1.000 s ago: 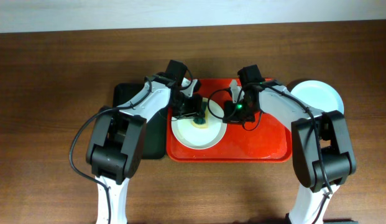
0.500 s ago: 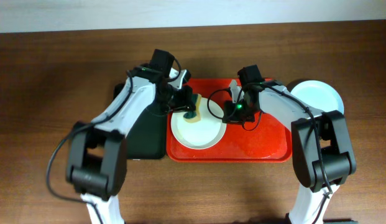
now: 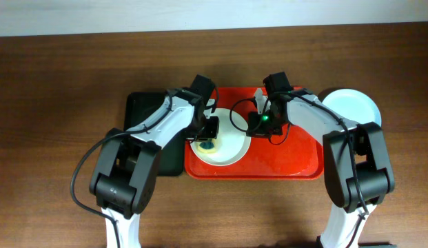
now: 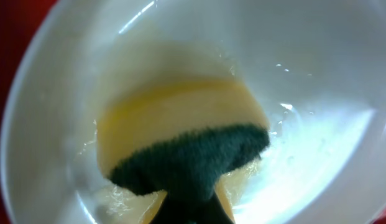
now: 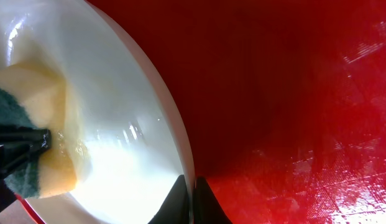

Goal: Clean dirty plates on tray and stack at the side
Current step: 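Keep scrubbing the white plate with the left gripper's sponge in circles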

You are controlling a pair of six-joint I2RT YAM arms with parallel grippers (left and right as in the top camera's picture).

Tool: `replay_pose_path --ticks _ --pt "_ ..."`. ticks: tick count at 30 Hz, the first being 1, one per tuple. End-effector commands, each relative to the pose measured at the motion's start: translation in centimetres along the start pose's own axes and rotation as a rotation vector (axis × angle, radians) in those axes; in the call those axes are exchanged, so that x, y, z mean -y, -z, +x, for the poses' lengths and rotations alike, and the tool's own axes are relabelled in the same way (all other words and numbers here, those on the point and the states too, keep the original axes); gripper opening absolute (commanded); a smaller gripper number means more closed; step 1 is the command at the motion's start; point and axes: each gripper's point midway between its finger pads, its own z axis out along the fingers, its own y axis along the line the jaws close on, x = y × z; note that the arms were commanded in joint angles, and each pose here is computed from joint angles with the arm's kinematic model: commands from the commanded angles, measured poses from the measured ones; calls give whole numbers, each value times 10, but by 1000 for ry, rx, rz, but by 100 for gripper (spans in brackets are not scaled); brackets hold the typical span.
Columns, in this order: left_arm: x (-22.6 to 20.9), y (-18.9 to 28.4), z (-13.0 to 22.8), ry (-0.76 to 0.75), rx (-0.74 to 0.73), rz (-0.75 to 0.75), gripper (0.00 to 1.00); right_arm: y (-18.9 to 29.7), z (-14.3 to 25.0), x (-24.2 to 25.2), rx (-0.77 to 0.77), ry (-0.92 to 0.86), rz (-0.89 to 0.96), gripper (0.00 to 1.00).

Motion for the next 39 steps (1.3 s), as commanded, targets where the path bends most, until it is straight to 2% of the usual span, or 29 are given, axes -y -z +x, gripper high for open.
replay_pose_path --ticks 1,7,9,14,20,26,33,36,39 --pt "11 -40 30 31 -149 72 0 -6 4 -2 -19 4 -15 4" --pt "62 -28 37 -16 -198 312 0 -6 4 -2 -19 4 -15 4" --pt "67 -22 30 -30 -177 328 0 -6 4 -2 -19 4 -15 4" --pt "54 17 1 -42 -30 261 0 -6 4 -2 -19 3 -14 4" --pt "23 60 -19 -47 139 52 0 -6 4 -2 -19 4 -15 4" --pt "-3 45 -18 0 143 -78 0 -6 4 -2 -19 4 -14 4" --pt "-21 0 -3 31 70 -108 0 -6 4 -2 -19 4 -15 4" --pt "-20 -17 3 36 33 -83 0 -6 4 -2 -19 4 -15 4" --pt "3 -23 7 33 -5 54 0 -6 4 -2 -19 4 -15 4"
